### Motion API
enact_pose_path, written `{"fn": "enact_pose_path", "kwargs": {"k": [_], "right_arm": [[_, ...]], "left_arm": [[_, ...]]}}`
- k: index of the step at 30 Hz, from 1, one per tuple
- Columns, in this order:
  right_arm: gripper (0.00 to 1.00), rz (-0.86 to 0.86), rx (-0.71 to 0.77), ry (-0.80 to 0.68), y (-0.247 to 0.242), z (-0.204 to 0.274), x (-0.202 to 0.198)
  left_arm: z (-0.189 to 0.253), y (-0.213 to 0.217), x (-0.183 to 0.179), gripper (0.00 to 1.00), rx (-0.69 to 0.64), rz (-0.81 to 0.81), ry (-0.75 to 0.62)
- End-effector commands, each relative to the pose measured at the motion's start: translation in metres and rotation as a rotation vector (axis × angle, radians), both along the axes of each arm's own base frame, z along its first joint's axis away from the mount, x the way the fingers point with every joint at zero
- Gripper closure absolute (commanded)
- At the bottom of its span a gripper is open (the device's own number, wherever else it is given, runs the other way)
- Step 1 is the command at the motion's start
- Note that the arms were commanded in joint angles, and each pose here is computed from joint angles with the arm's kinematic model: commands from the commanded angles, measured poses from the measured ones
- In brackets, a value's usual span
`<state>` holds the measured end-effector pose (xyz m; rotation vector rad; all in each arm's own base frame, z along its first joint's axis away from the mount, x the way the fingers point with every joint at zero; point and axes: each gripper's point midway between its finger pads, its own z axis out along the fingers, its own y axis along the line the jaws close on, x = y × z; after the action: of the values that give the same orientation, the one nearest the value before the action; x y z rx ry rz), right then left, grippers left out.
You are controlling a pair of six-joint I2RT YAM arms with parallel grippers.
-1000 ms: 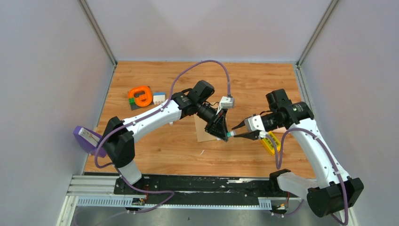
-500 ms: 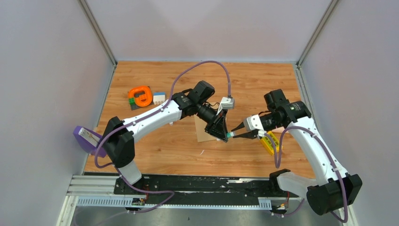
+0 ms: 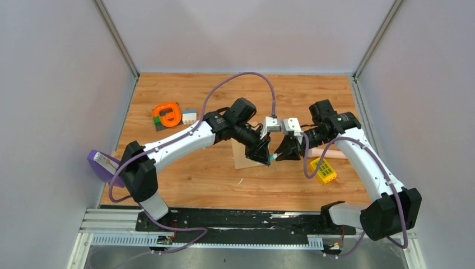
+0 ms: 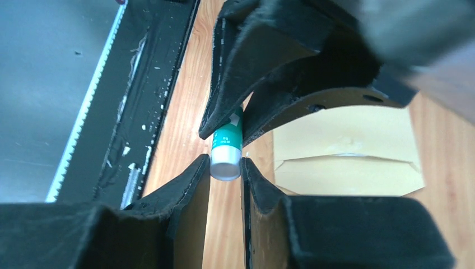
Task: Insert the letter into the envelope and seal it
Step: Unscrew the solid glue.
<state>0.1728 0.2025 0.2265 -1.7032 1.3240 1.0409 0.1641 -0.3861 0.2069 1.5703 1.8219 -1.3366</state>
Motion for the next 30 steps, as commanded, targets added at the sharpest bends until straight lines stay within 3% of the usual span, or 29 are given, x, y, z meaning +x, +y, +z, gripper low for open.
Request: {"fn": "enact_pose_path", "kwargs": {"k": [1,13,21,26,30], "right_arm": [[0.96,-0.059,0.039,0.343,0.010,0.016,-0.023],[0.98,-0.127,0.066,0.720,0.021,0.027,-0.013],[0.95,-0.223,-0.015,0.994,0.026,0.018,0.007],[0.87,-0.262,-0.054,1.115,0.029,0.015,0.016],[0.74,-0.269,-0.050,1.176,0.030,0.017,0.020]], "left_arm": [[0.022,-0.006,0.037,1.00,-0.058,0.111,-0.185],[0.030,-0.001,0.058,1.00,-0.036,0.210,-0.284],[0.035,0.003,0.072,1.00,-0.017,0.264,-0.347],[0.033,0.006,0.081,1.00,0.006,0.307,-0.391],[0.030,0.008,0.091,1.00,0.034,0.351,-0.435]]}}
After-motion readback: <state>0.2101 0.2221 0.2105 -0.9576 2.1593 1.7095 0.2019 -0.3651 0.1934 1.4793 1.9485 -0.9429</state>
